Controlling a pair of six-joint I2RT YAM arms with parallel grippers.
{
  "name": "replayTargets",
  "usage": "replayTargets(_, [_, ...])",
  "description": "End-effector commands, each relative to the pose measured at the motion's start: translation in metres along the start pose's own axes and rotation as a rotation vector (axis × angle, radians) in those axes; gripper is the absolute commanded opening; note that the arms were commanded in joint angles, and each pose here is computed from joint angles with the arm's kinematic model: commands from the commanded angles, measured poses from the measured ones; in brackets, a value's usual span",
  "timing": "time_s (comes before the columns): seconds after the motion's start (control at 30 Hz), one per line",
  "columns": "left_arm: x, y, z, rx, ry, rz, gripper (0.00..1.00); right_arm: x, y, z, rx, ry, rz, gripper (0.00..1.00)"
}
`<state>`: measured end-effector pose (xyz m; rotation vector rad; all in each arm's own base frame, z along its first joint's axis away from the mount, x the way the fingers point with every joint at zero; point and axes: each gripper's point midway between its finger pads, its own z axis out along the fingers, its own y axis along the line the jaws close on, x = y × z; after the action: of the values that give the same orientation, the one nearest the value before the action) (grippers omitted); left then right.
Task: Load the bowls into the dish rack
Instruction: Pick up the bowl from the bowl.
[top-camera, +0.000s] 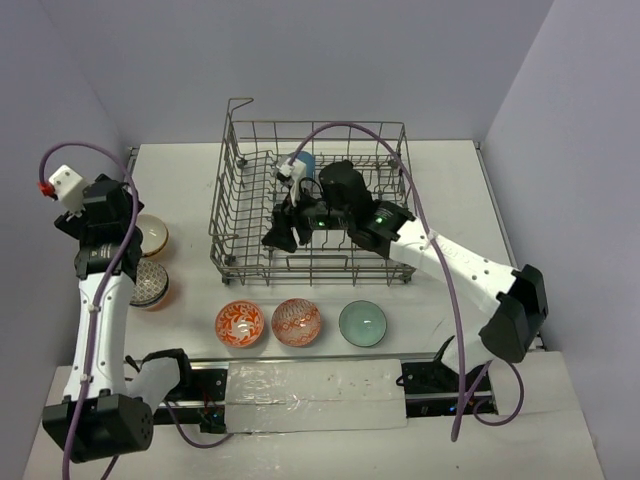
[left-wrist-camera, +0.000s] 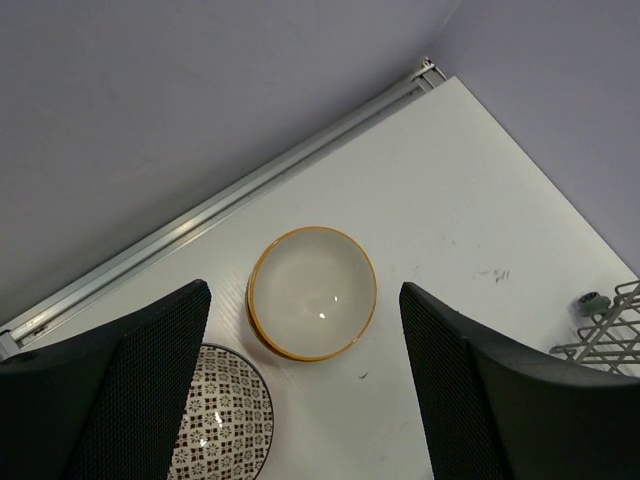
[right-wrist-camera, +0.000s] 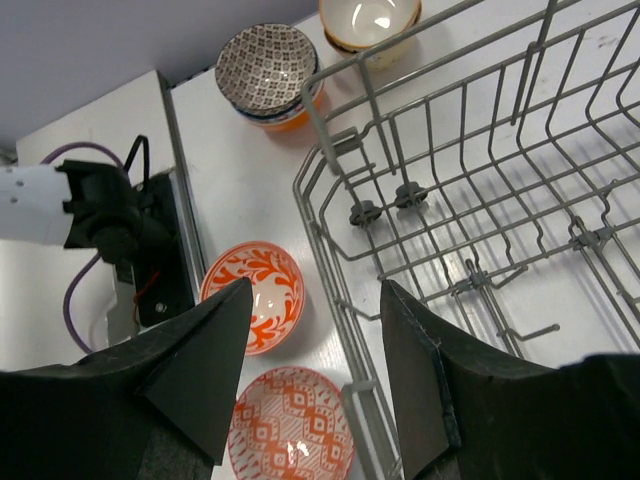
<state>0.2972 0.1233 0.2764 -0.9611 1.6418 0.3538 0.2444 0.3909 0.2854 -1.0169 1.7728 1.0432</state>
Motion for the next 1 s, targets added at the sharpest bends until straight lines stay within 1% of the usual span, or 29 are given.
replayTargets(0.0, [-0.015, -0.022, 0.001, 0.117, 0.042, -0.029, 0.82, -0.021, 0.023, -0.028, -0.047, -0.084, -0.086, 0.62])
replayTargets(0.1, [-0.009, -0.022, 0.012, 0.135, 0.077, -0.015, 0.81, -0.017, 0.025, -0.036, -0.037, -0.095, -0.098, 0.62])
replayTargets(0.13, [-0.001, -0.025, 0.018, 0.154, 0.117, -0.009, 0.81, -0.023, 0.029, -0.044, -0.039, -0.125, -0.114, 0.62])
replayTargets(0.23, [0.021, -0.028, 0.031, 0.190, 0.198, -0.004, 0.81, -0.027, 0.035, -0.055, -0.043, -0.153, -0.129, 0.63])
replayTargets(0.37, [0.044, -0.024, 0.041, 0.209, 0.256, -0.004, 0.80, -0.031, 0.037, -0.060, -0.037, -0.172, -0.141, 0.64])
replayTargets(0.43, [0.050, -0.019, 0.045, 0.188, 0.262, 0.010, 0.79, -0.028, 0.035, -0.058, -0.033, -0.161, -0.127, 0.64])
replayTargets(0.57, [0.046, -0.004, 0.049, 0.116, 0.226, 0.037, 0.79, -0.012, 0.036, -0.056, -0.053, -0.135, -0.119, 0.64])
replayTargets(0.97, [0.065, 0.012, 0.064, 0.033, 0.265, 0.034, 0.79, -0.014, 0.042, -0.064, -0.066, -0.156, -0.135, 0.64])
